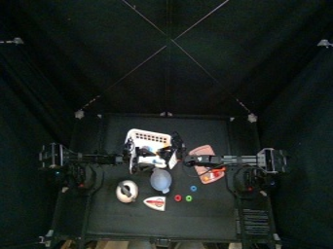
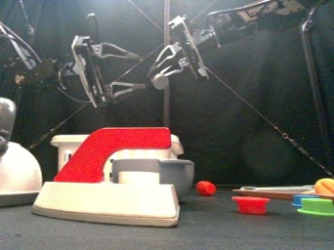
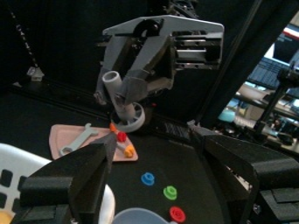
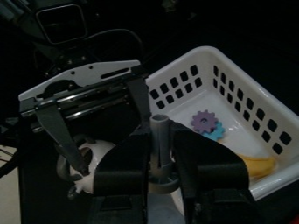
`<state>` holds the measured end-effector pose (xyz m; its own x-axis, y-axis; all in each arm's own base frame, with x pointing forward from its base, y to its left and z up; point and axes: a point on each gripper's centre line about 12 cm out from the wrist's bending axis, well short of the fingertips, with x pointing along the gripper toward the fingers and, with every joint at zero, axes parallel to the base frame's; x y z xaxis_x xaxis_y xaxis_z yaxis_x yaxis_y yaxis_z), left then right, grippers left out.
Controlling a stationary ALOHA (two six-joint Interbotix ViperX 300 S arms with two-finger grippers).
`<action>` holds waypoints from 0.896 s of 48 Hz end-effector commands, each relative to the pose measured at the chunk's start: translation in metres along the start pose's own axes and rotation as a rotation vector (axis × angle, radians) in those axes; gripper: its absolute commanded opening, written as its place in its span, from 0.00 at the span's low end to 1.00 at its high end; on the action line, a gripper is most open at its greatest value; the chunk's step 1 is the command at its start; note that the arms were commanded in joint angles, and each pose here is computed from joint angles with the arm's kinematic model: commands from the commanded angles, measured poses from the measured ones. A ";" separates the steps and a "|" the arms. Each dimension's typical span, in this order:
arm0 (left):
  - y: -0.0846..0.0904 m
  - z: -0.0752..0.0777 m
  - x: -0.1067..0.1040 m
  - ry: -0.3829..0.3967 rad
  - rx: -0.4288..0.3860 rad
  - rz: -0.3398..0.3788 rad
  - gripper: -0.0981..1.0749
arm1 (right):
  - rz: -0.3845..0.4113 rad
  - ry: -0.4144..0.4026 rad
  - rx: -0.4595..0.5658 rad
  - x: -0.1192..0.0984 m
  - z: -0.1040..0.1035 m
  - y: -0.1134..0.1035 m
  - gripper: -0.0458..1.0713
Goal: Hand over nail
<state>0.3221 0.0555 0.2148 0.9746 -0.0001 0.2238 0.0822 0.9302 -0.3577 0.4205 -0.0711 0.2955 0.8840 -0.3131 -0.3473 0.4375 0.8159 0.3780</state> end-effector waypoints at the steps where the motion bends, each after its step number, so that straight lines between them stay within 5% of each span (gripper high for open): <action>1: 0.001 0.003 0.011 -0.047 0.001 -0.024 0.93 | 0.032 -0.035 0.001 -0.004 0.014 0.012 0.49; 30: 0.008 0.001 0.024 -0.084 -0.023 0.002 0.91 | 0.055 -0.031 -0.020 0.009 0.012 0.027 0.49; 43: 0.008 0.000 0.023 -0.082 -0.025 0.004 0.80 | 0.053 -0.030 -0.020 0.009 0.012 0.026 0.49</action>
<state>0.3429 0.0623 0.2093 0.9633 0.0356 0.2662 0.0735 0.9185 -0.3885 0.4416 -0.0590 0.2944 0.8954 -0.2851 -0.3419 0.4064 0.8370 0.3664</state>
